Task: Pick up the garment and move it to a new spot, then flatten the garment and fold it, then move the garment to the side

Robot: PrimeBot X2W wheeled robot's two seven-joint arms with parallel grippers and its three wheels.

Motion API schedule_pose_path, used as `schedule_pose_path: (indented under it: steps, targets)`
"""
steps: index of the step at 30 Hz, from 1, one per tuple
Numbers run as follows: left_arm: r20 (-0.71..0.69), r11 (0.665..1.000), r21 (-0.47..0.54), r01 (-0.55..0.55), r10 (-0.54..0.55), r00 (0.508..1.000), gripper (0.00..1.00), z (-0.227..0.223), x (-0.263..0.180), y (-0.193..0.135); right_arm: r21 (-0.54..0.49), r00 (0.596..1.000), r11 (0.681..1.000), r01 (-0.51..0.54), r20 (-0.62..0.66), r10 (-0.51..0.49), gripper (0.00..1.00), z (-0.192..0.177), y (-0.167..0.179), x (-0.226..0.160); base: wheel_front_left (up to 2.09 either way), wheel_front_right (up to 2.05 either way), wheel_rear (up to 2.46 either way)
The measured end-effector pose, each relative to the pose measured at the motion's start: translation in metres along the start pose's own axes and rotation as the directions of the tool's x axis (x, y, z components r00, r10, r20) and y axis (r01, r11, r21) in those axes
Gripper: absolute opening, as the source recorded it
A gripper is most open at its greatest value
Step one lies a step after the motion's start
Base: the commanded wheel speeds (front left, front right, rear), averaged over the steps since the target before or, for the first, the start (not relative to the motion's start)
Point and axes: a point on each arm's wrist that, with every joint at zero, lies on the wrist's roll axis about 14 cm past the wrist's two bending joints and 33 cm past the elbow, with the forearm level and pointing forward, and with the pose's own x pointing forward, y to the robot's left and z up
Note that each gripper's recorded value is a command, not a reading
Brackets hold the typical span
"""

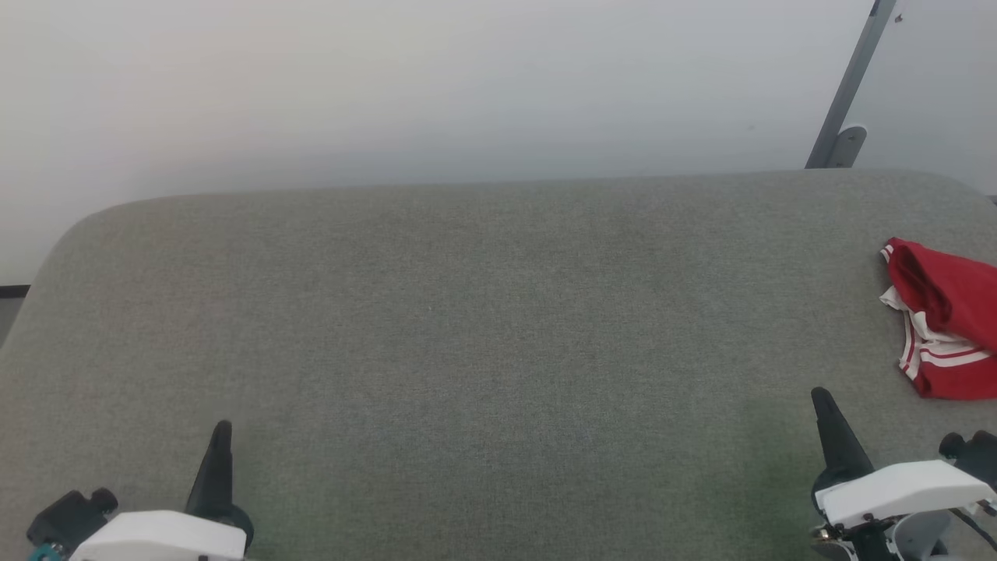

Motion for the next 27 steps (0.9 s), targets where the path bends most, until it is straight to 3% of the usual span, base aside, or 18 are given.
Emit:
schedule_pose_path:
  steps: [13, 27]
  targets:
    - [-0.009, 0.99, -0.141, 0.016, -0.018, 1.0, 0.0, -0.004, 0.006, -0.011, 0.146, 1.0, 0.989, -0.012, 0.005, 0.011, 0.0, 0.001, 0.005, 0.003, 0.0, 0.0, 0.0]
    - [-0.02, 0.961, -0.275, 0.039, -0.047, 0.999, 0.0, -0.006, 0.012, -0.023, 0.294, 0.999, 0.955, -0.035, 0.008, 0.034, 0.0, 0.002, 0.013, 0.007, 0.0, 0.0, 0.0]
